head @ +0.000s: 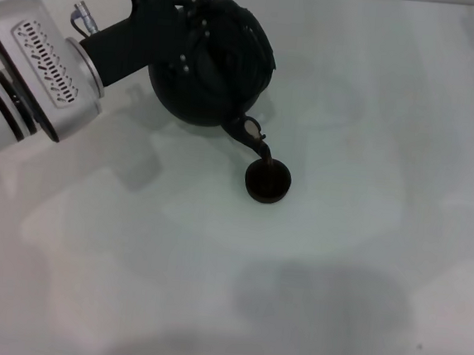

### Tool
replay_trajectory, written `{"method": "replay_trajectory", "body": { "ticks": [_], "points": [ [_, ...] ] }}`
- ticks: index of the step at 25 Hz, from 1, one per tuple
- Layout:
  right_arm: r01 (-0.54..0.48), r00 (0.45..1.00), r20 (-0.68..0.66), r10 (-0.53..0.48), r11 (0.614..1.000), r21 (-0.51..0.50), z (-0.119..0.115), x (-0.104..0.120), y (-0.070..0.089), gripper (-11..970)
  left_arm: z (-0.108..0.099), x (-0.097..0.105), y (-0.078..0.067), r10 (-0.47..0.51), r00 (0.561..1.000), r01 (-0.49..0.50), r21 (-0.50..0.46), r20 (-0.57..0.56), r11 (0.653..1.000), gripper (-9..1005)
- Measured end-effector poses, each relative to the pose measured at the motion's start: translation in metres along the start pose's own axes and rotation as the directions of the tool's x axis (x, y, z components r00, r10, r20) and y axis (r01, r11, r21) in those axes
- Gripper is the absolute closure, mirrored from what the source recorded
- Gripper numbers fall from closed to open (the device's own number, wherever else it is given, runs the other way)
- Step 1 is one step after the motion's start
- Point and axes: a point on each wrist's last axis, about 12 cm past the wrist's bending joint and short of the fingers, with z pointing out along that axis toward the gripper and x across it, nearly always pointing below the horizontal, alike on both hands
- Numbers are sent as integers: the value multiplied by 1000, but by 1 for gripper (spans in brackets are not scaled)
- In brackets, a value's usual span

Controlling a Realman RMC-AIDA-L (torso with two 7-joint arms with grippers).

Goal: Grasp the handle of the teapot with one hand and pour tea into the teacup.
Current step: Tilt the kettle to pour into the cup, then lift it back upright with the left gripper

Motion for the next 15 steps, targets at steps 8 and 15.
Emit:
{"method": "replay_trajectory", "body": {
  "ticks": [8,15],
  "points": [
    [0,1000,2,0,1000,-2,1,-1,1,114,-3,1,-5,-15,1000,15,7,-5,1000,898],
    [0,1000,-2,0,1000,-5,0,0,2,114,-4,0,-8,-27,1000,27,8,3,1000,898]
  ]
}}
